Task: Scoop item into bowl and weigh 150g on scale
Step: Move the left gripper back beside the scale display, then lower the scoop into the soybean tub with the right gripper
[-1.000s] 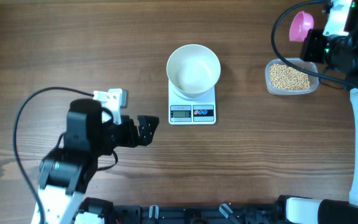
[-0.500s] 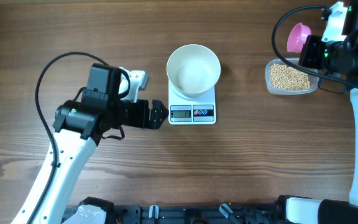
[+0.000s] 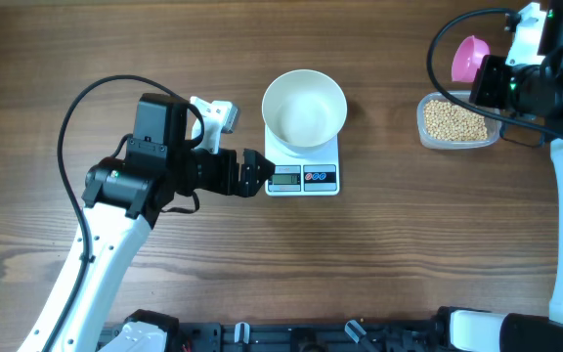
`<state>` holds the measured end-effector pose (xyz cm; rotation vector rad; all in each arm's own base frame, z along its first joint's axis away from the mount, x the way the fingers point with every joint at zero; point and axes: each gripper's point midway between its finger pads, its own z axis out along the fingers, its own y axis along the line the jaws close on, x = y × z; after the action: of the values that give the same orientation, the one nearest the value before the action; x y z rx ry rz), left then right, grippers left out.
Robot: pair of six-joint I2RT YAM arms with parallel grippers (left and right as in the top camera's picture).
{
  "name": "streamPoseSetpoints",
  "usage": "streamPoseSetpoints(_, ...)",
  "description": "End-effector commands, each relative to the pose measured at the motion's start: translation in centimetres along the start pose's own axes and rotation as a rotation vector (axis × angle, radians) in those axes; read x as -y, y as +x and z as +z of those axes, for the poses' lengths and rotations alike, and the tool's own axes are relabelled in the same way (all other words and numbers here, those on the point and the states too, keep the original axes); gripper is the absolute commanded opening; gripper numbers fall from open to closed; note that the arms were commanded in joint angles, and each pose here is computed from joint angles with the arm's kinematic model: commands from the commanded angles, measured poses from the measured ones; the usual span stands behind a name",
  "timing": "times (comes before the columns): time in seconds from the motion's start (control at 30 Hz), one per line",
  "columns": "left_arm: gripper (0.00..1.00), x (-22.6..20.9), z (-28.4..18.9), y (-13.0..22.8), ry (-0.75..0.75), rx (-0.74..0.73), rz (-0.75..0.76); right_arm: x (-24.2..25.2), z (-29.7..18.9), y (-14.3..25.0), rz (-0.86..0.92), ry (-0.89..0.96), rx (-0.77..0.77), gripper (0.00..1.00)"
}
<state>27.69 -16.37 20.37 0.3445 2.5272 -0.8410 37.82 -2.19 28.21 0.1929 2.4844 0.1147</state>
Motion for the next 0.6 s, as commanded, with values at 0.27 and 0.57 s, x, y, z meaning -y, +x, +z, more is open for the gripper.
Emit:
streamPoseSetpoints(0.27,1.00,-0.82,-0.52,-0.44,-0.056,0.013,-0.003,-0.18,0.00,-0.48,-0.005,-0.014,0.012,0.04)
streamPoseSetpoints(0.57,1.00,-0.83,-0.52,-0.45,-0.056,0.013,-0.003,-0.20,0.00,-0.75,-0.007,-0.015,0.023,0.04)
